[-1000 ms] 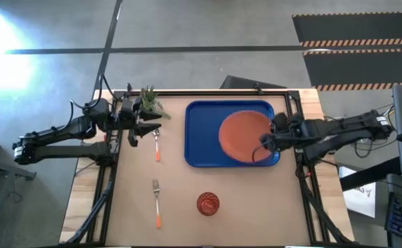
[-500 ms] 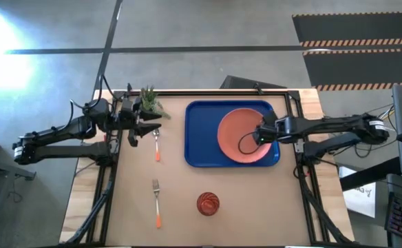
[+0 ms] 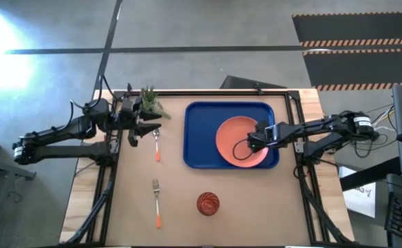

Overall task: Pick and place plate/cup/fork/spoon on tray
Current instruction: Put the orange plate on the bottom right of the blue serving tray

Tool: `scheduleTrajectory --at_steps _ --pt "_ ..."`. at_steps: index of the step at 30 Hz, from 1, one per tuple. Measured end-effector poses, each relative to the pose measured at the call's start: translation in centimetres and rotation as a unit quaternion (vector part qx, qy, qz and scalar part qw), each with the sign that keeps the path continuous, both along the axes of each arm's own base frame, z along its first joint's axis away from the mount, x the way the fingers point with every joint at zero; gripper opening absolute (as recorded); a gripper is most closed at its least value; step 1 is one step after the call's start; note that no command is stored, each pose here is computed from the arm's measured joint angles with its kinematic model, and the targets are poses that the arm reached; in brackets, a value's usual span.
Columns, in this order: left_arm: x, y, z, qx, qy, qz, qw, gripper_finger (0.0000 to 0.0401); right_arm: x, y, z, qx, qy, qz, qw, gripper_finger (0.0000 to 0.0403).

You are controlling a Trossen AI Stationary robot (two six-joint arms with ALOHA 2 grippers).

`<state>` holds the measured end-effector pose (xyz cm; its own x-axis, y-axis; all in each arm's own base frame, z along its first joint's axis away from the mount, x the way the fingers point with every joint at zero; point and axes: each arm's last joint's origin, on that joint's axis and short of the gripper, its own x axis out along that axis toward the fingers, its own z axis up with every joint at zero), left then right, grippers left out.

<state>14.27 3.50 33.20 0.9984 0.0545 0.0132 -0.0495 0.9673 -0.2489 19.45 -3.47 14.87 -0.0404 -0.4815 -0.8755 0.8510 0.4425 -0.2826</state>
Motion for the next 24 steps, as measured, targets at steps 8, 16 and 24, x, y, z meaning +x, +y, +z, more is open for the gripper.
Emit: scheduleTrajectory --at_steps 8,16,24 --pt "0.0 0.0 0.0 0.0 0.0 0.0 1.0 0.0173 0.17 0.0 -0.21 0.003 -0.007 0.011 1.0 0.0015" --pt "0.0 0.0 0.0 0.0 0.0 0.0 1.0 0.0173 0.11 0.03 -0.28 0.007 0.005 0.029 1.0 0.0048" --pt "0.0 0.0 0.0 0.0 0.0 0.0 1.0 0.0173 -0.06 0.0 -0.29 -0.004 0.018 0.034 0.999 0.0097"
